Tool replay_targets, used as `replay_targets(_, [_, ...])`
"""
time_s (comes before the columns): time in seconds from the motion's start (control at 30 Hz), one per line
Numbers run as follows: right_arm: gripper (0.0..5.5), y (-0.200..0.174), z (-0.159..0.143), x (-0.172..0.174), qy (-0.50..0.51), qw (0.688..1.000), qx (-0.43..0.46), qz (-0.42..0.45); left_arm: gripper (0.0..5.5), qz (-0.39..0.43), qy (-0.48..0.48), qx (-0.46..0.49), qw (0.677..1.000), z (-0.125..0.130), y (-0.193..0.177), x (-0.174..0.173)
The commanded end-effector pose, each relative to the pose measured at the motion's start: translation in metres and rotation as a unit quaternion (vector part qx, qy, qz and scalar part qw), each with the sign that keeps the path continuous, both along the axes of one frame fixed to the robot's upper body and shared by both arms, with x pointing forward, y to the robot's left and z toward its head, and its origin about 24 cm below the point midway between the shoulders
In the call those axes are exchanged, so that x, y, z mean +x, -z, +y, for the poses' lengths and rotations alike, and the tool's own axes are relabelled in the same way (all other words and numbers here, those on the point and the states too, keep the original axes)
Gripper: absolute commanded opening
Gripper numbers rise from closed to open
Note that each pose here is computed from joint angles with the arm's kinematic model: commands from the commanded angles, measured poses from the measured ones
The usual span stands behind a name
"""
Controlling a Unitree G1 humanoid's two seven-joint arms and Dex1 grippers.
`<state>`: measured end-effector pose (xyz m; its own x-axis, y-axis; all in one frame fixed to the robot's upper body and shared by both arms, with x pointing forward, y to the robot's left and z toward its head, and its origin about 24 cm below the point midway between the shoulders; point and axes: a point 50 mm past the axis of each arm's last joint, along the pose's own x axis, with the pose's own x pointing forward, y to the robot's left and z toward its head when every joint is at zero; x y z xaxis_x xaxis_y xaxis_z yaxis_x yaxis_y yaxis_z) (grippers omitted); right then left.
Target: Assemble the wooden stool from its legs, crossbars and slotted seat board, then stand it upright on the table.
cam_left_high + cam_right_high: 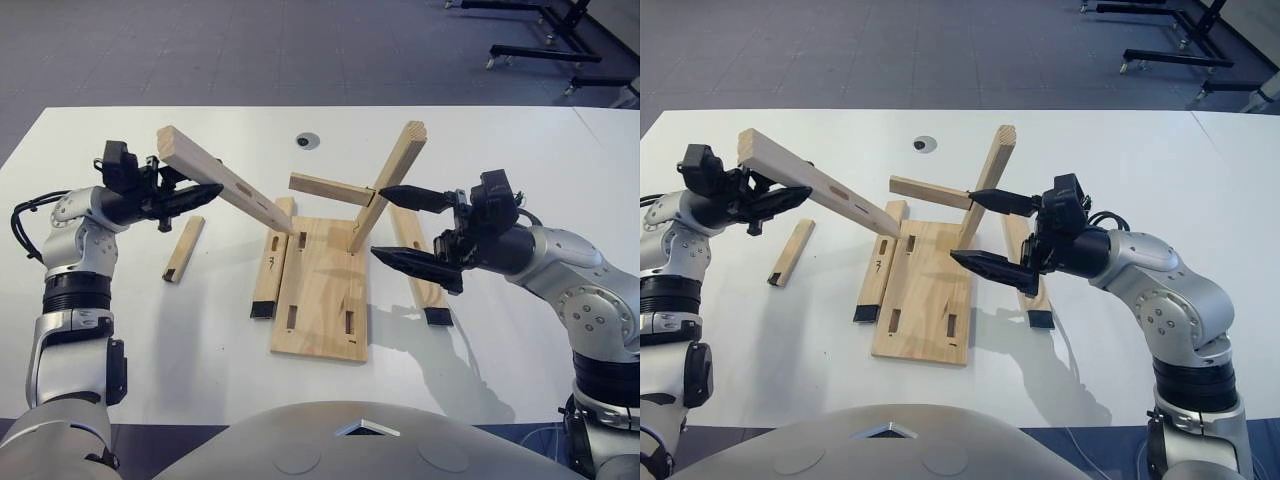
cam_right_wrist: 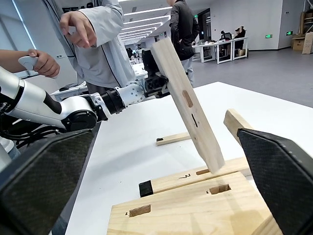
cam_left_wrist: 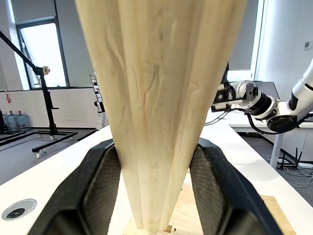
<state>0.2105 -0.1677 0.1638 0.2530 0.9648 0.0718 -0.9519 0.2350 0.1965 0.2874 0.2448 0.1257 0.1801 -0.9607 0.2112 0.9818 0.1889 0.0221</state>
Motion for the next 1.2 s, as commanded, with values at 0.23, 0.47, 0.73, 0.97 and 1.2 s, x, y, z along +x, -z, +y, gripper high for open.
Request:
replay_targets(0.23, [5.4,-0.006,-0.001,-0.002,-0.021,1.0,-0.011,0.004,2.02,0.002,0.024,0.017,1.0,-0.009,0.006,0.005])
replay_targets(0.47, [5.4,-0.006,-0.001,-0.004,-0.034,0.999,-0.014,0.016,2.02,0.012,0.039,0.036,0.999,-0.01,0.01,0.002])
replay_targets(0.73, [5.4,-0.005,0.002,-0.008,-0.049,0.998,-0.012,0.032,2.02,0.033,0.057,0.061,0.996,-0.012,0.002,0.01])
replay_targets(0.97, [5.4,0.003,0.012,-0.016,-0.059,0.997,0.005,0.051,2.02,0.062,0.086,0.097,0.99,-0.017,-0.011,0.019])
replay_targets(1.2, [5.4,0.003,0.017,-0.02,-0.058,0.997,0.015,0.054,2.02,0.069,0.103,0.131,0.984,-0.02,-0.017,0.023])
